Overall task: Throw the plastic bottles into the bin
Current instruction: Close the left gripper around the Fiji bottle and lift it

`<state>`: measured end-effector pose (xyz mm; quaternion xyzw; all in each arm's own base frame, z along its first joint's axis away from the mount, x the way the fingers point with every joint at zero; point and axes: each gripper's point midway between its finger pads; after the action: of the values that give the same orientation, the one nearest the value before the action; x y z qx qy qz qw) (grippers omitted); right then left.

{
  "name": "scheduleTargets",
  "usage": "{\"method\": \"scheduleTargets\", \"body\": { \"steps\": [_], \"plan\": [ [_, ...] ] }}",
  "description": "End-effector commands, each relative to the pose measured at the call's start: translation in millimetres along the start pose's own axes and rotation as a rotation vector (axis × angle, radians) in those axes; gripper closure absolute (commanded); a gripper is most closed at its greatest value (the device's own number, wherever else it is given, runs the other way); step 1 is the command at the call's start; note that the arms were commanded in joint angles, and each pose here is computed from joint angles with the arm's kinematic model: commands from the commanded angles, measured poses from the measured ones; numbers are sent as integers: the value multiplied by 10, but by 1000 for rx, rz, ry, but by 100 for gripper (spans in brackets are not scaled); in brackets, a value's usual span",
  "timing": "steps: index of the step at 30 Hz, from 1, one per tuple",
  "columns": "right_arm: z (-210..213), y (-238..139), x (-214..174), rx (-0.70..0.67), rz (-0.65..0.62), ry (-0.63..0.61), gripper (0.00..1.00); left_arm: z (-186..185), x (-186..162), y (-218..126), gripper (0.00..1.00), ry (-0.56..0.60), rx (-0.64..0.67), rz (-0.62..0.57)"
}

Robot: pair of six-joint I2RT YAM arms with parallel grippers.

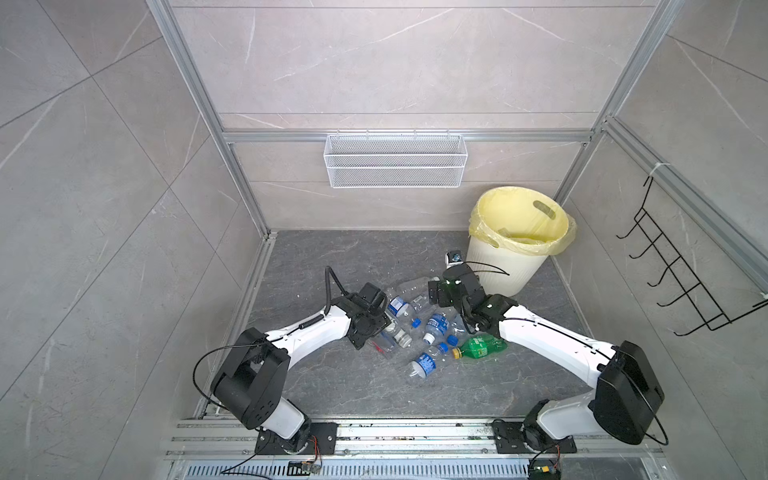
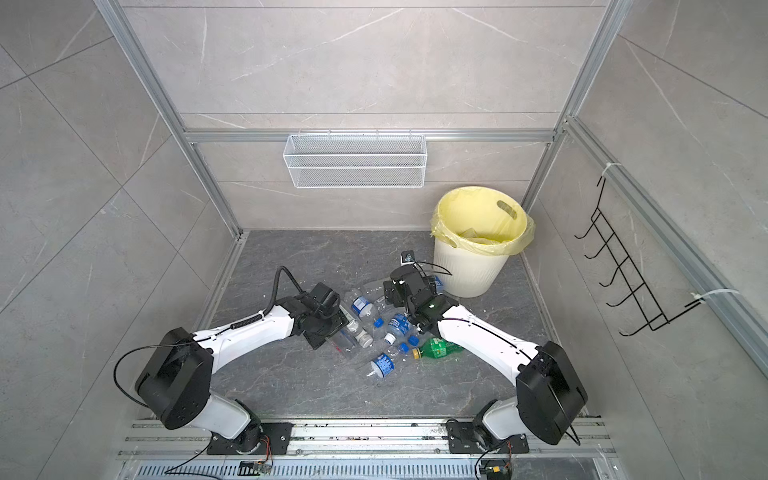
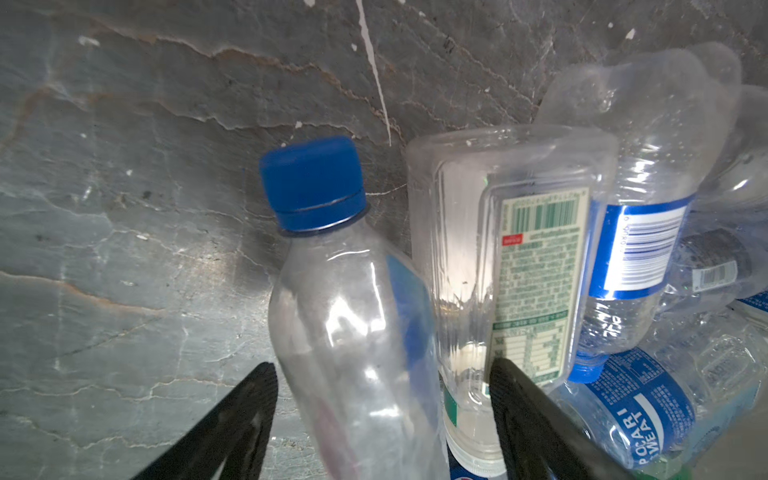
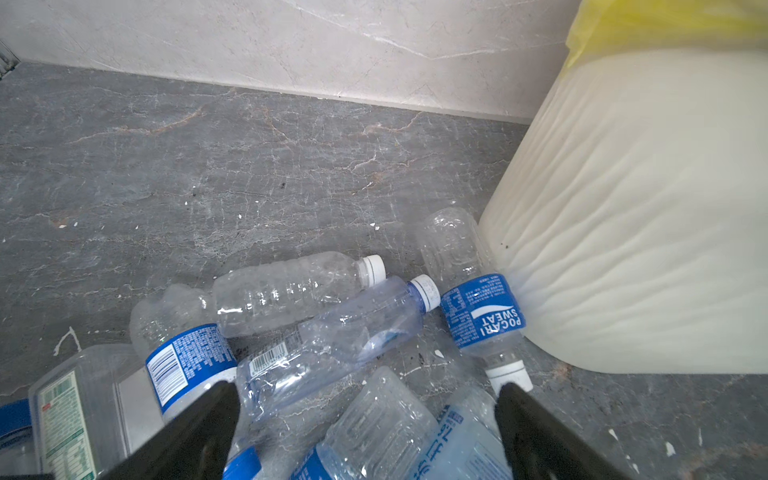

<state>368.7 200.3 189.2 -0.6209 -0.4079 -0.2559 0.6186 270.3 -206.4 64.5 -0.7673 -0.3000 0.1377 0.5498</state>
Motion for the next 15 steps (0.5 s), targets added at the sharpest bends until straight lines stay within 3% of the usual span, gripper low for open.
{"method": "scheduleTargets", "body": {
  "steps": [1, 15],
  "plan": [
    [-25, 31, -43, -16, 15, 6, 0, 43, -16, -10, 19, 78, 5, 2],
    [1, 47, -57, -5, 21, 9, 0, 163, -50, 47, 34, 108, 22, 8]
  ]
}}
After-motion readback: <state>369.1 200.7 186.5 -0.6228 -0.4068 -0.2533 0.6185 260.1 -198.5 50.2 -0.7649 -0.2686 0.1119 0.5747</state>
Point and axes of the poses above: each gripper's point midway between its finger pads, its own y axis out along the fingers, its own z axis along the line the jaws close on, x = y × z, and after that the axes turned 5 degrees about -y, right-handed
